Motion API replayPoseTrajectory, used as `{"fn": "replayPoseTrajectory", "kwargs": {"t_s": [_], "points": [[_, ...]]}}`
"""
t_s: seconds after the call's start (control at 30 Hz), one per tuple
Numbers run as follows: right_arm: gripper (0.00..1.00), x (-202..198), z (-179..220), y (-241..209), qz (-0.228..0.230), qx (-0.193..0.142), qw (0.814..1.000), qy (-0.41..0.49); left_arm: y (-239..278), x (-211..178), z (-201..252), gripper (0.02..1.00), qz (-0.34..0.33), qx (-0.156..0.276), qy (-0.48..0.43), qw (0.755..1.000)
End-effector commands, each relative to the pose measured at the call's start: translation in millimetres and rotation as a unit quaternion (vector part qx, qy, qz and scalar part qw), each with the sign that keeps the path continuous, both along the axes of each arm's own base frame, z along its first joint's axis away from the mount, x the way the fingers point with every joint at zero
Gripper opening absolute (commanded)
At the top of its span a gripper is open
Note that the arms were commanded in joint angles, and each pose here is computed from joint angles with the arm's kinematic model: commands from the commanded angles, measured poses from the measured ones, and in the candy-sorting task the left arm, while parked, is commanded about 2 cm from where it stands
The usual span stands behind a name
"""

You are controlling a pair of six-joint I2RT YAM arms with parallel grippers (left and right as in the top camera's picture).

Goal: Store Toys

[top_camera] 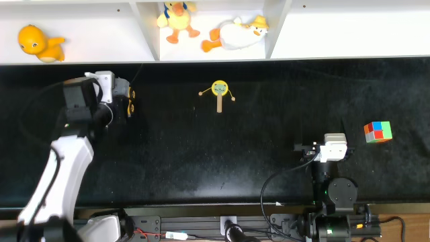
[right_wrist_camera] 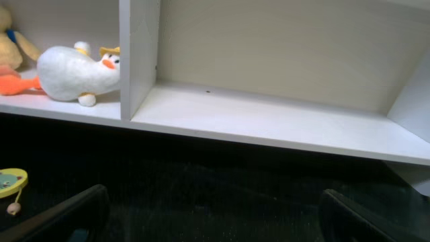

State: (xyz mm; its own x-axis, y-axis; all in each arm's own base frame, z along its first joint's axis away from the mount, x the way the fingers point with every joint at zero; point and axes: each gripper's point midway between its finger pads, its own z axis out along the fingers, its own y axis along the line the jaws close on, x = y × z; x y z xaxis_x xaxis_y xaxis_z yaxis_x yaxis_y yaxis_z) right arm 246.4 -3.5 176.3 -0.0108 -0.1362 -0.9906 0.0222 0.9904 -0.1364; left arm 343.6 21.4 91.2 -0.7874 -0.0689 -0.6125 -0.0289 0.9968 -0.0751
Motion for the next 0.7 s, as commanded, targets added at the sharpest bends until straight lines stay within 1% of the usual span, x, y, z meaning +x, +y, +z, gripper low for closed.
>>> {"fn": "replayPoseTrajectory", "kwargs": {"t_s": [0.03, 0.13, 0.27, 0.53, 0.7], "points": [[0.996, 0, -4, 1, 0.002, 0.000, 1.000, 0.001, -1, -6, 41, 0.318, -0.002, 0.009, -0.053, 0.999], [0.996, 0, -4, 1, 0.002, 0.000, 1.000, 0.001, -2, -10, 54, 0.318, 0.000, 0.009, -0.068, 0.998], [0.993, 0, -4, 1, 0.002, 0.000, 1.000, 0.001, -1, 0, 74, 0.318, 0.000, 0.011, -0.085, 0.996], [0.993, 0, -4, 1, 0.002, 0.000, 1.000, 0.001, 2, 52, 105, 0.318, -0.007, 0.005, -0.090, 0.996], [0.993, 0, -4, 1, 0.002, 0.000, 1.000, 0.001, 3, 91, 99, 0.318, -0.014, -0.004, -0.075, 0.997]]}}
